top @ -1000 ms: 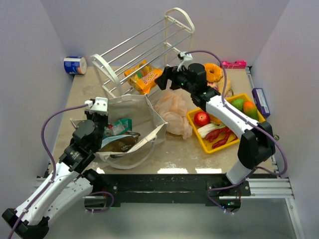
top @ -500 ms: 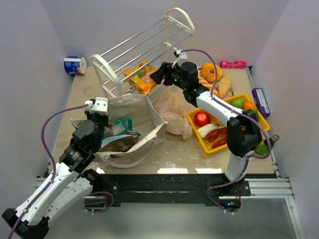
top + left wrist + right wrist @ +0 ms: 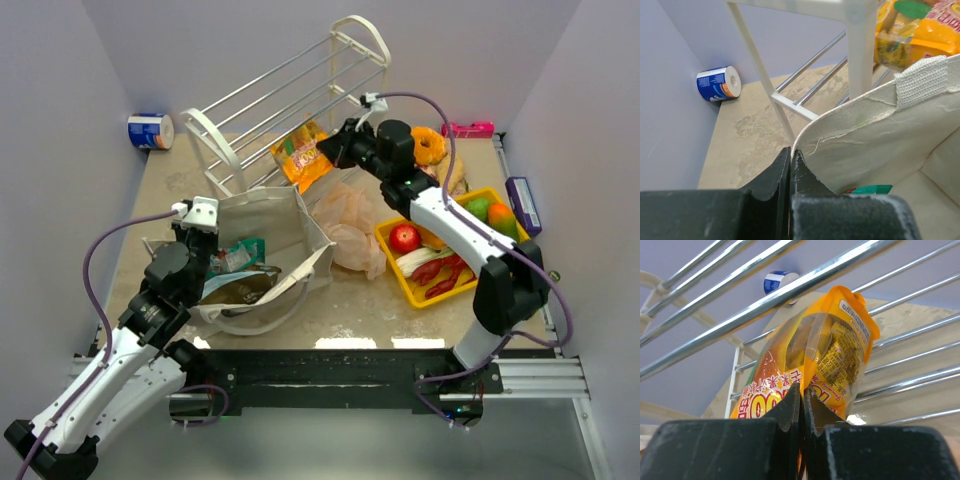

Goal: Place the mixed food into the grocery bags and tie them

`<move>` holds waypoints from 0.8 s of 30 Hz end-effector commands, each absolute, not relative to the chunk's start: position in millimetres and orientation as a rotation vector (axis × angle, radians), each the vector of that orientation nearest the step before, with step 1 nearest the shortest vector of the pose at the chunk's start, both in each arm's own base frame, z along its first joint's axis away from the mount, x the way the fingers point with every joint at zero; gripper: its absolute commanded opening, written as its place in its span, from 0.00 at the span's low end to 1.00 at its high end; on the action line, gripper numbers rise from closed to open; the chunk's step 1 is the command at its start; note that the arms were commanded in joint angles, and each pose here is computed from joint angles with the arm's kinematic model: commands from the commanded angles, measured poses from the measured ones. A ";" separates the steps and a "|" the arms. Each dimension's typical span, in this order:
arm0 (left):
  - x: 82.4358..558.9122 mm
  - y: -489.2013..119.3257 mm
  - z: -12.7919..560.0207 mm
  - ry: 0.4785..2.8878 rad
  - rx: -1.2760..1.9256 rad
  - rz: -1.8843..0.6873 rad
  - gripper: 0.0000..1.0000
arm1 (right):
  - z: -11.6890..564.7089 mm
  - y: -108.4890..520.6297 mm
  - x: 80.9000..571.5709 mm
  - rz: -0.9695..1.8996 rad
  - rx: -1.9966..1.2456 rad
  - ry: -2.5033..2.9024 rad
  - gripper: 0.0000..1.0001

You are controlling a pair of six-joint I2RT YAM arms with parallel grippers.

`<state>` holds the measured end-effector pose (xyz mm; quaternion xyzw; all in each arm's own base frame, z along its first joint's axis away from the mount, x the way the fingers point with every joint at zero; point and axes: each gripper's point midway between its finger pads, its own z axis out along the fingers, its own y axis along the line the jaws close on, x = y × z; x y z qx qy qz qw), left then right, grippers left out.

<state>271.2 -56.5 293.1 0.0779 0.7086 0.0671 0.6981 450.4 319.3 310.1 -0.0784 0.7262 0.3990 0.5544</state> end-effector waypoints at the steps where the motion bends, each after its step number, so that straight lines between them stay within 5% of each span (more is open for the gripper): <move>1: 271.8 -59.0 310.3 1.517 0.147 0.109 0.00 | 401.0 277.7 428.4 0.824 -0.147 1.519 0.00; 8: 271.9 -62.3 310.0 1.518 0.158 0.093 0.00 | 392.2 222.6 393.2 0.610 -0.100 1.572 0.00; 13: 271.9 -66.6 310.0 1.517 0.171 0.072 0.00 | 452.7 184.5 333.2 0.588 -0.106 1.416 0.00; 17: 272.5 -68.3 310.3 1.517 0.173 0.062 0.00 | 498.5 209.2 254.1 0.699 -0.303 1.143 0.00; 24: 274.4 -68.9 305.6 1.532 0.182 0.073 0.00 | 524.3 258.6 191.6 0.920 -0.570 0.997 0.00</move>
